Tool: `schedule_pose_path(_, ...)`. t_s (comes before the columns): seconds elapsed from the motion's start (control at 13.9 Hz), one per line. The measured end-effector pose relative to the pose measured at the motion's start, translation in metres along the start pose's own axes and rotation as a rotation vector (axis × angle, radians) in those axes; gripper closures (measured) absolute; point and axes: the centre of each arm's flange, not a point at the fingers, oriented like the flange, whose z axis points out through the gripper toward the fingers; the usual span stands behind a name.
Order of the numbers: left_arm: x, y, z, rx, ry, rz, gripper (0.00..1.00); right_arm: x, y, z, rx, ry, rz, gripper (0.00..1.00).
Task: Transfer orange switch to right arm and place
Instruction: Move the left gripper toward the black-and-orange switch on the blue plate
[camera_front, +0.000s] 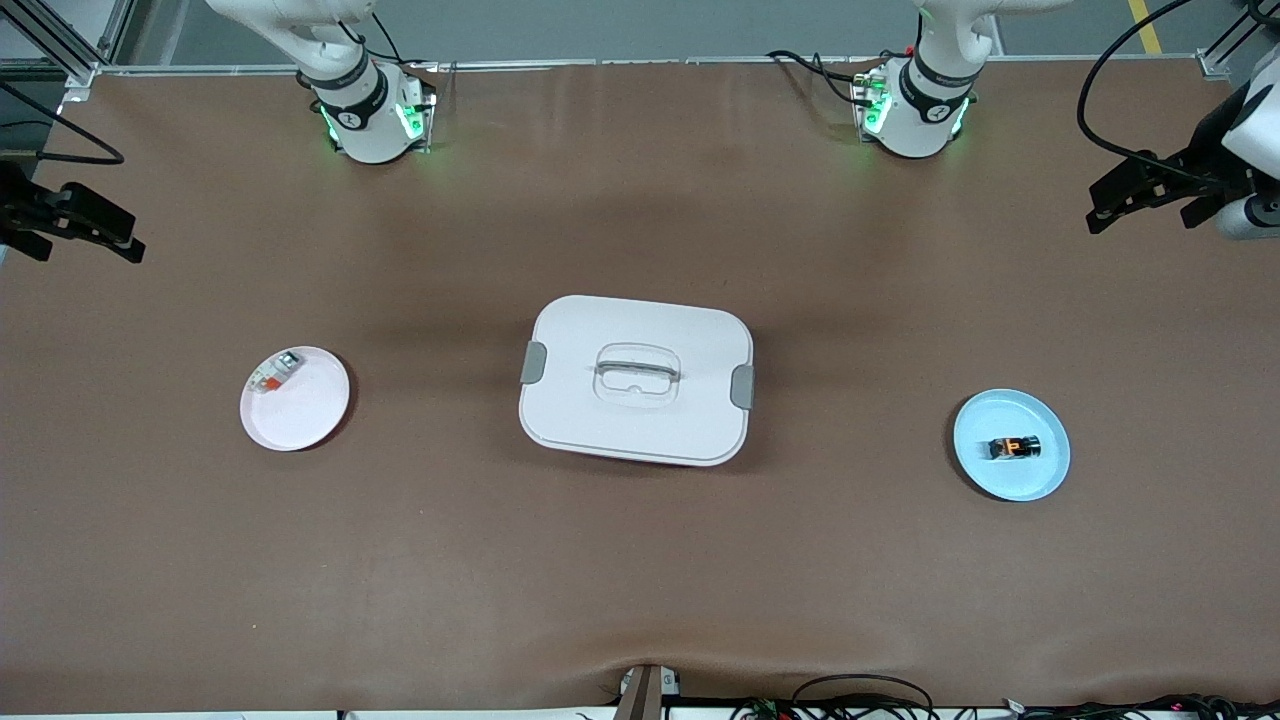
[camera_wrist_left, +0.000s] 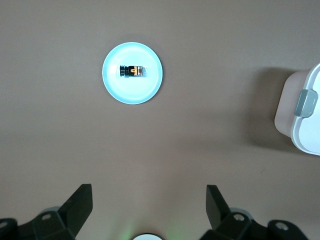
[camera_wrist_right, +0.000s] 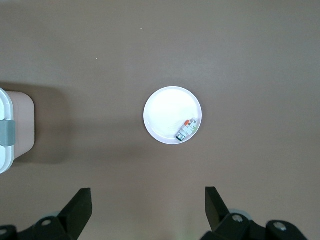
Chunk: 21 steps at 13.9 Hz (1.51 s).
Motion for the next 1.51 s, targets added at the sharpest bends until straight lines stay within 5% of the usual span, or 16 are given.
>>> schedule_pose_path(0.79, 0.000, -0.002, -0.009, -0.002, 0.017, -0.004, 0.00, 0.000, 0.000, 0.000, 0.000, 0.000, 0.000, 0.00)
schedule_pose_path(1.51, 0.048, -0.002, 0.072, 0.011, -0.023, 0.014, 0.00, 0.000, -0.001, 0.000, 0.000, 0.001, -0.001, 0.00)
